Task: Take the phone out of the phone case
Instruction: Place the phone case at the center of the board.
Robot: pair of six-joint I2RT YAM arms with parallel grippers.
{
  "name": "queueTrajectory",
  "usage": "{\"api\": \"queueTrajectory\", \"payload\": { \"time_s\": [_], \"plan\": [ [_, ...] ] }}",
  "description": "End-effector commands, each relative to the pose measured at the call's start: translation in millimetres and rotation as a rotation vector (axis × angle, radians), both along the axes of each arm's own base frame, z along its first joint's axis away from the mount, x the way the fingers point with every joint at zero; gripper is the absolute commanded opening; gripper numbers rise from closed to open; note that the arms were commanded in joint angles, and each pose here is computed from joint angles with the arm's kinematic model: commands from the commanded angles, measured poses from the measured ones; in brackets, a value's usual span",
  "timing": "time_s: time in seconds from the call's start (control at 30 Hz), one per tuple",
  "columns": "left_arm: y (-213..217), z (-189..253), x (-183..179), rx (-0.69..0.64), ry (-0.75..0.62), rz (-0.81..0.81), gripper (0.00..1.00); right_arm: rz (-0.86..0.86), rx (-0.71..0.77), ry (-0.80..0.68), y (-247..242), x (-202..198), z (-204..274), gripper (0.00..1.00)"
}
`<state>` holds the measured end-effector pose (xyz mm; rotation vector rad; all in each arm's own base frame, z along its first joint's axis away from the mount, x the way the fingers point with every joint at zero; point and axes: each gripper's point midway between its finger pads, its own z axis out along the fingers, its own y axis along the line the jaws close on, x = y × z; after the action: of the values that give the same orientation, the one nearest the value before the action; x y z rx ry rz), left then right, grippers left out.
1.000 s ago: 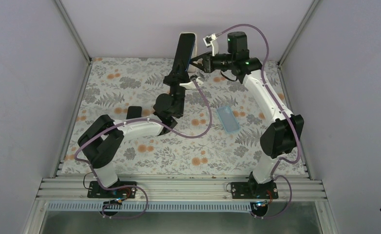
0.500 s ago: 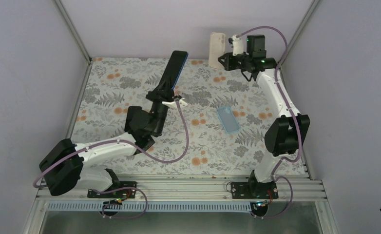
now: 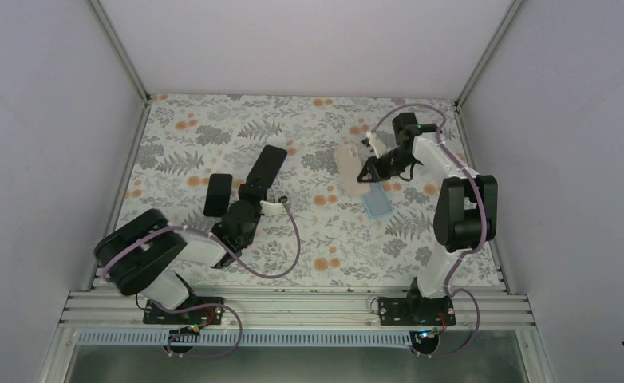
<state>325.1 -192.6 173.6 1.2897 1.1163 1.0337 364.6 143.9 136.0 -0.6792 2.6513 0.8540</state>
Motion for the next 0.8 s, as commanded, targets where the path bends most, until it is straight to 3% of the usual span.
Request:
{"api": "queueTrajectory", "payload": {
  "time_s": [0.0, 0.17, 0.4, 0.5, 0.77],
  "plan": [
    [8, -9, 4, 0.01, -0.061, 0.051, 0.02, 0.09, 0.019, 0.138, 9, -45, -32, 0.03],
    [7, -31, 3, 0.045, -0.072, 0.05, 0.02, 0.145, -0.02, 0.235, 24, -72, -65, 0.04],
    [-1, -57, -6, 0.066, 0.006, 0.003, 0.02, 0.147, -0.103, 0.232, 37, -65, -89, 0.11],
    [-4, -71, -9, 0.089, 0.069, -0.012, 0.03, 0.145, -0.146, 0.223, 38, -60, -98, 0.16],
    [-21, -112, -15, 0.108, 0.316, -0.08, 0.03, 0.121, -0.218, 0.187, 34, -39, -105, 0.16]
  ]
}}
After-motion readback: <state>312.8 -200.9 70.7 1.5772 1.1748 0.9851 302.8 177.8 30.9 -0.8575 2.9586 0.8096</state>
